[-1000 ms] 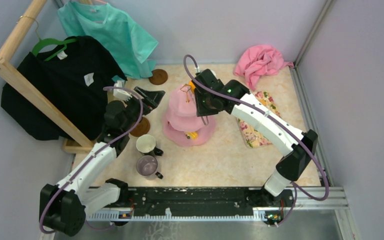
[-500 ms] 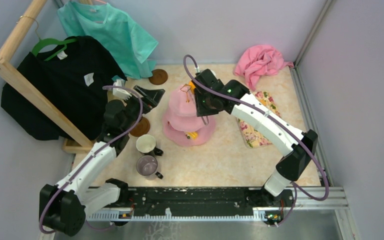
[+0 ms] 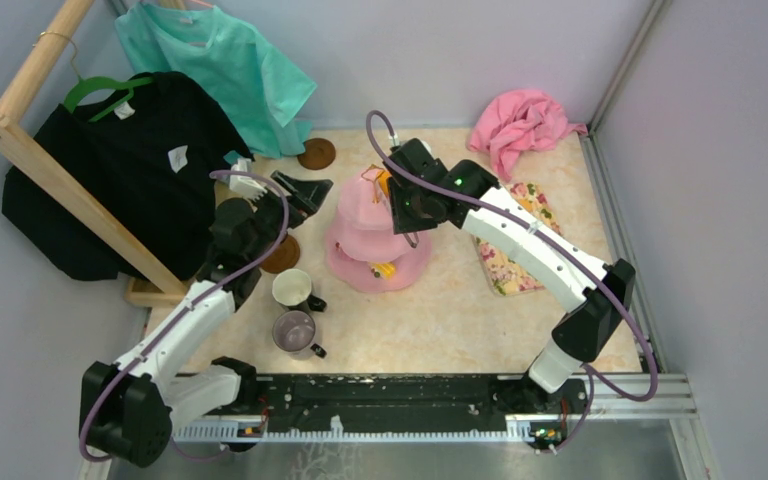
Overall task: Serve the afternoon tea
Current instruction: Place the desert on the desert table, then pick up the desert from the tray.
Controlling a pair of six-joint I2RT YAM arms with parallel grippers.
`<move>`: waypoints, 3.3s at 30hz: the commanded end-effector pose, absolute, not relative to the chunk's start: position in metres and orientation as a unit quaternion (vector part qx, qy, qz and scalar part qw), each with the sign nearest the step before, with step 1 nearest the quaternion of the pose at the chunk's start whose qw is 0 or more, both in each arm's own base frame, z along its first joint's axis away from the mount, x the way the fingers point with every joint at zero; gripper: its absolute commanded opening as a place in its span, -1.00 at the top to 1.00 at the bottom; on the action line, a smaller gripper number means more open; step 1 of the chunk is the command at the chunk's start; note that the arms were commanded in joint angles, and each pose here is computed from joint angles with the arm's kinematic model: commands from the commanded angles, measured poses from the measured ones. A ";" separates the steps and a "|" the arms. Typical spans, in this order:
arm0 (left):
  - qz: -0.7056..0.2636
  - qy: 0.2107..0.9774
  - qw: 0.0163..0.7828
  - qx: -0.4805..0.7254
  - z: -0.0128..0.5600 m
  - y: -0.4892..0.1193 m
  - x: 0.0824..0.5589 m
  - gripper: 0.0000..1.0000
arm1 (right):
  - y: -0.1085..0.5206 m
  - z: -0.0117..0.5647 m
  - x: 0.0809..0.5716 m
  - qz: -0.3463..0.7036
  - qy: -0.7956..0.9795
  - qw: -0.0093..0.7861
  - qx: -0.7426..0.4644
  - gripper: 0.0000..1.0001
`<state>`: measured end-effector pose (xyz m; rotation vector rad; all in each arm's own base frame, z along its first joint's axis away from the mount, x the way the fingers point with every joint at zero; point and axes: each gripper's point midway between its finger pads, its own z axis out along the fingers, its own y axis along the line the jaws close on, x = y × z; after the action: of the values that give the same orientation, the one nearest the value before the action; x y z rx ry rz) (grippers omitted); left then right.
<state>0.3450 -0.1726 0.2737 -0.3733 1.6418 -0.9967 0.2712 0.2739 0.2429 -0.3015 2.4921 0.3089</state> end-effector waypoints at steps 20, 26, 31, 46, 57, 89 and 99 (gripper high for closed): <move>-0.433 0.677 0.577 -0.149 0.297 -0.181 0.351 -0.92 | 0.277 0.277 0.270 0.151 0.917 0.351 -0.115 0.30; -0.432 0.678 0.575 -0.148 0.296 -0.183 0.353 -0.92 | 0.273 0.291 0.270 0.162 0.909 0.369 -0.109 0.32; -0.430 0.679 0.577 -0.148 0.296 -0.184 0.354 -0.92 | 0.272 0.295 0.269 0.166 0.907 0.372 -0.109 0.32; -0.427 0.678 0.580 -0.147 0.298 -0.186 0.355 -0.92 | 0.262 0.308 0.264 0.170 0.898 0.391 -0.104 0.36; -0.420 0.681 0.582 -0.146 0.297 -0.185 0.354 -0.92 | 0.254 0.312 0.259 0.173 0.894 0.402 -0.099 0.42; -0.431 0.705 0.544 -0.148 0.244 -0.201 0.364 -0.93 | 0.069 0.213 0.292 0.016 0.914 0.381 0.140 0.46; -0.433 0.706 0.538 -0.156 0.232 -0.200 0.363 -0.93 | 0.049 0.183 0.342 0.000 0.921 0.351 0.169 0.42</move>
<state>0.3647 -0.1985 0.2318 -0.3754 1.7034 -1.0088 0.3081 0.0538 0.1711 0.4212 2.4553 -0.0395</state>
